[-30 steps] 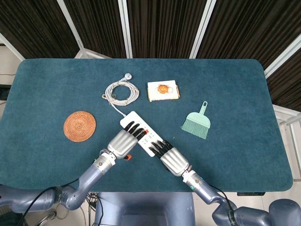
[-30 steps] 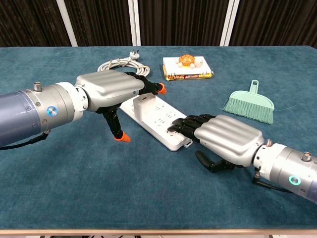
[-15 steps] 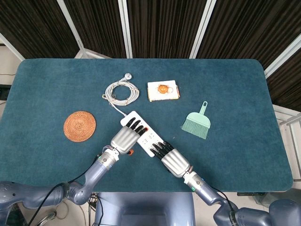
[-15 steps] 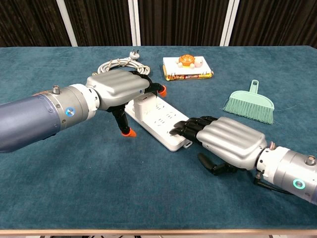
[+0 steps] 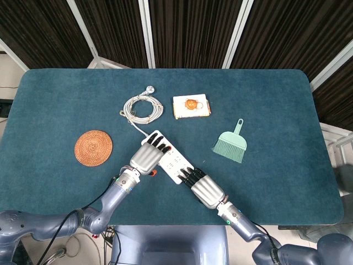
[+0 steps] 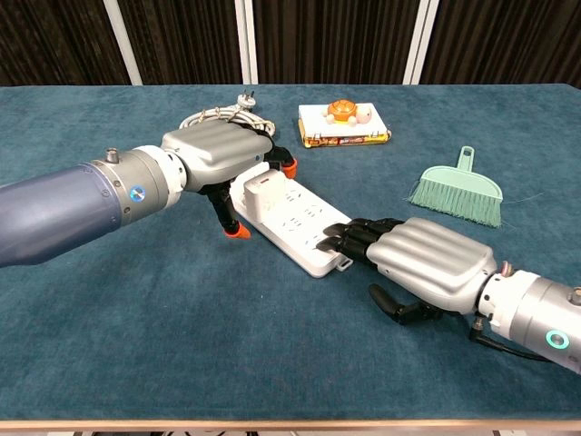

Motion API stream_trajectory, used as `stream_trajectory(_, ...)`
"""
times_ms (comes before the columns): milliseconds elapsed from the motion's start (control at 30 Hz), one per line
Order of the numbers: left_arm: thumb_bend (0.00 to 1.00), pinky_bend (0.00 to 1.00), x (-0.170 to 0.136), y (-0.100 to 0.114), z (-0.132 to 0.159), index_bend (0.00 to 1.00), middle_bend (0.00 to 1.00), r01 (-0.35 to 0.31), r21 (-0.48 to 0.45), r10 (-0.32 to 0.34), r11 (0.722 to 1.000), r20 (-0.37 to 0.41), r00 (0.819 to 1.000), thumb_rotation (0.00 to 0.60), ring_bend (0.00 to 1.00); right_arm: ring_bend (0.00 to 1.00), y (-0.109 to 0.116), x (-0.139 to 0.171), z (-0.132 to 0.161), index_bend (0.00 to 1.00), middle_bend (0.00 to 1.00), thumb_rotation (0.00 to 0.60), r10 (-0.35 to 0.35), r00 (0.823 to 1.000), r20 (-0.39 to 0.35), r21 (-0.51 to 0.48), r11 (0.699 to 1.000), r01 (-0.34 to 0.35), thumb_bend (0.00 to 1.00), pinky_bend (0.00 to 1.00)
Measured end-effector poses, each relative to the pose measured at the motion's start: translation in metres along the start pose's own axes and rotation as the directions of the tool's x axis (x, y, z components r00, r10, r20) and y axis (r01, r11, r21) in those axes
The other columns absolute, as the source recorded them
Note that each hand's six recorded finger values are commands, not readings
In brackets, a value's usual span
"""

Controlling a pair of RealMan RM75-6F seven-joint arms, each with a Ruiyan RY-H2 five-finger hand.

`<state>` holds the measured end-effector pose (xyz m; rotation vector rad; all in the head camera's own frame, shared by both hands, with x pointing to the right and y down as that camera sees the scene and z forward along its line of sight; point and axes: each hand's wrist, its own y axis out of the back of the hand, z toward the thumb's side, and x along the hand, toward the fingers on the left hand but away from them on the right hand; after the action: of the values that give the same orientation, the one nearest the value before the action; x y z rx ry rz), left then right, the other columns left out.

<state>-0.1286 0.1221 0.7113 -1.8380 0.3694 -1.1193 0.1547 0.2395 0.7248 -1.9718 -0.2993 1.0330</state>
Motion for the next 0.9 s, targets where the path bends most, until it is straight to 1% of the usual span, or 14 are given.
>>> stream_trajectory(233,0.13,0.1,0.005,-0.003,0.001,0.32,0.34,0.0,0.001,0.0,1.0,0.0,1.0,0.6,0.1,0.1,-0.001,0.001,-0.001,0.09,0.09,0.6,0.004,1.0,0.004,0.001,1.0,-0.004,0.75,0.18)
stream_trajectory(433,0.16,0.1,0.009,-0.006,0.003,0.39,0.39,0.001,0.002,-0.001,1.0,0.002,1.0,0.6,0.11,0.1,-0.002,0.002,-0.004,0.09,0.09,0.6,0.005,1.0,0.012,0.001,1.0,-0.005,0.75,0.18)
stream_trajectory(900,0.31,0.11,0.01,-0.011,-0.001,0.48,0.49,-0.006,0.017,0.006,1.0,-0.002,1.0,0.6,0.15,0.1,-0.004,0.001,-0.004,0.1,0.09,0.6,0.008,1.0,0.013,0.0,1.0,-0.008,0.75,0.18)
